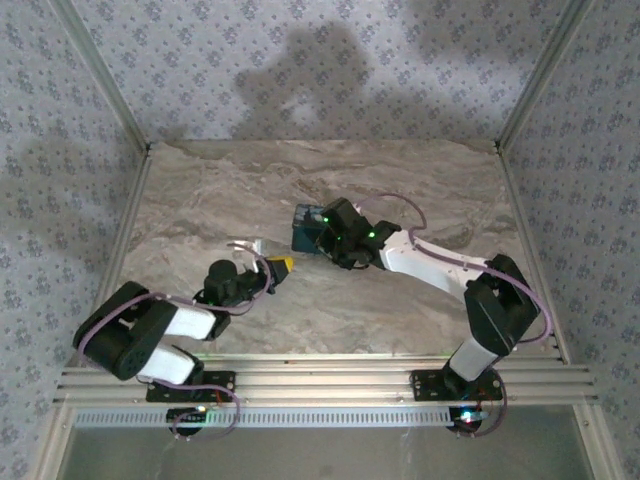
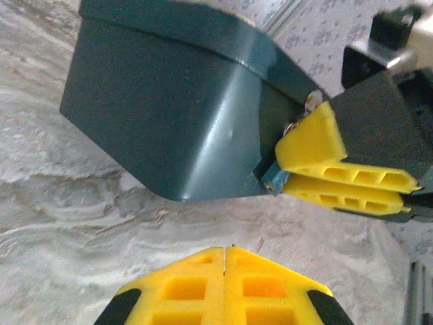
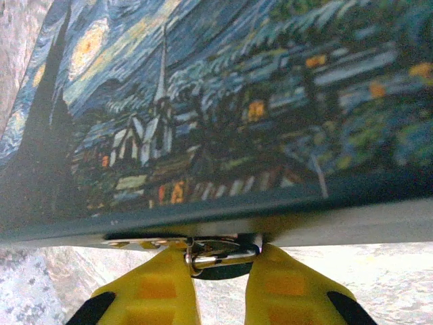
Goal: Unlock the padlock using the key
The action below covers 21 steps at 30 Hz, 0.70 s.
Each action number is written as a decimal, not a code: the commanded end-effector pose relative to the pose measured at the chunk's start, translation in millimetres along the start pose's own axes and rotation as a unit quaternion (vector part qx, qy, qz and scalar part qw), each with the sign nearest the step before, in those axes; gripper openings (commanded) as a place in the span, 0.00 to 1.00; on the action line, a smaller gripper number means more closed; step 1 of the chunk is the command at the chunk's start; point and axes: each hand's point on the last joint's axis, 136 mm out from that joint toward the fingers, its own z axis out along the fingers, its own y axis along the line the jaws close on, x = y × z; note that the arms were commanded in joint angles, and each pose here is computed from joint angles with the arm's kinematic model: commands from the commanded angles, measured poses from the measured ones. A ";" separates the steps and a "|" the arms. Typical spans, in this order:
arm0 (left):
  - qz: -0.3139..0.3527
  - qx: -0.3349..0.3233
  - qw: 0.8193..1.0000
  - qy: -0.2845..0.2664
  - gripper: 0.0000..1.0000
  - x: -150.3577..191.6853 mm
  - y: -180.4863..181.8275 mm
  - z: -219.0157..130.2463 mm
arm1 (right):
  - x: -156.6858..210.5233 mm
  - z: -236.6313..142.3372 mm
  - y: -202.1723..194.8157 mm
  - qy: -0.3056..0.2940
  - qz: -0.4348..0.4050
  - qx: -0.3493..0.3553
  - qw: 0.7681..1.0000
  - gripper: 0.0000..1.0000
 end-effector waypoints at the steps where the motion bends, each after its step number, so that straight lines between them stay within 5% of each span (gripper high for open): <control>1: 0.011 0.081 0.995 -0.051 0.00 -33.4 -37.3 10.8 | -13.3 -13.6 12.4 -0.016 0.029 -0.036 0.999 0.00; 21: 0.013 0.133 0.991 -0.023 0.00 -33.6 -55.2 52.3 | -37.0 -31.5 22.1 0.022 0.106 -0.101 0.989 0.00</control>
